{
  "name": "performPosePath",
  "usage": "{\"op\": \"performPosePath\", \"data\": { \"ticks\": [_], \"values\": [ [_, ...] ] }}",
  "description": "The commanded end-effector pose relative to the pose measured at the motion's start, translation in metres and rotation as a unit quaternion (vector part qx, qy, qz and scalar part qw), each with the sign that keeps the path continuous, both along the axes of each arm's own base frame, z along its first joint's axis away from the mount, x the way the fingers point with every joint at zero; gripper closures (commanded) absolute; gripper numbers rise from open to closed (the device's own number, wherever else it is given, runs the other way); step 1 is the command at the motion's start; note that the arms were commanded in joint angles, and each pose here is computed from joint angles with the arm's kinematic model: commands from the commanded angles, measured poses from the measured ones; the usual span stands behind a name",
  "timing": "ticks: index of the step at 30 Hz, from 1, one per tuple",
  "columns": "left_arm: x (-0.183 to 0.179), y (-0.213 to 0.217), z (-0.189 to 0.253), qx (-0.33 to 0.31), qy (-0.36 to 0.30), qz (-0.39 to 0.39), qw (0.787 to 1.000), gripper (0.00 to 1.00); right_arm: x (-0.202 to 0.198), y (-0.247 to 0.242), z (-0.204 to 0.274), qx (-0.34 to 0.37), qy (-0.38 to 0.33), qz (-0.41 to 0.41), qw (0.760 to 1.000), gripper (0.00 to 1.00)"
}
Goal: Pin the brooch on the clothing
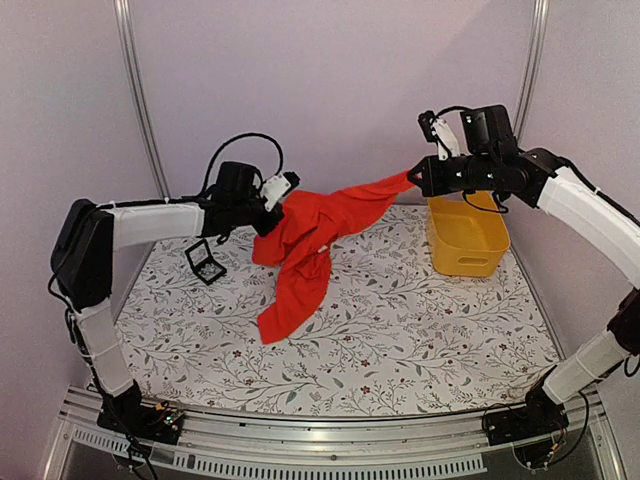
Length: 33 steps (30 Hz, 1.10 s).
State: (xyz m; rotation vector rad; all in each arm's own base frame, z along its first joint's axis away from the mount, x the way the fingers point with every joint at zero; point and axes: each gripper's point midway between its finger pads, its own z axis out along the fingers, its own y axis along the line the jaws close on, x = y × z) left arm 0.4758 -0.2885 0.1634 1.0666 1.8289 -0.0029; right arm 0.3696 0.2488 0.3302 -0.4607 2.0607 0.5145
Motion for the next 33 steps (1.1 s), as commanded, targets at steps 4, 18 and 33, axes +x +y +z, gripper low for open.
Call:
{"op": "performPosePath", "data": {
  "ticks": [4, 18, 33],
  "values": [
    [0.011, 0.055, 0.171, -0.097, -0.206, 0.11, 0.968, 1.0, 0.084, -0.019, 0.103, -0.06, -0.163, -0.05, 0.984, 1.0],
    [-0.174, -0.018, -0.013, -0.049, 0.157, -0.114, 0.98, 0.59, -0.037, 0.01, -0.071, -0.11, 0.027, 0.193, 0.975, 1.0],
    [-0.094, 0.041, -0.014, -0.142, 0.219, 0.065, 0.963, 0.34, -0.089, -0.007, -0.098, -0.061, 0.071, 0.168, 0.981, 1.0]
  ]
}}
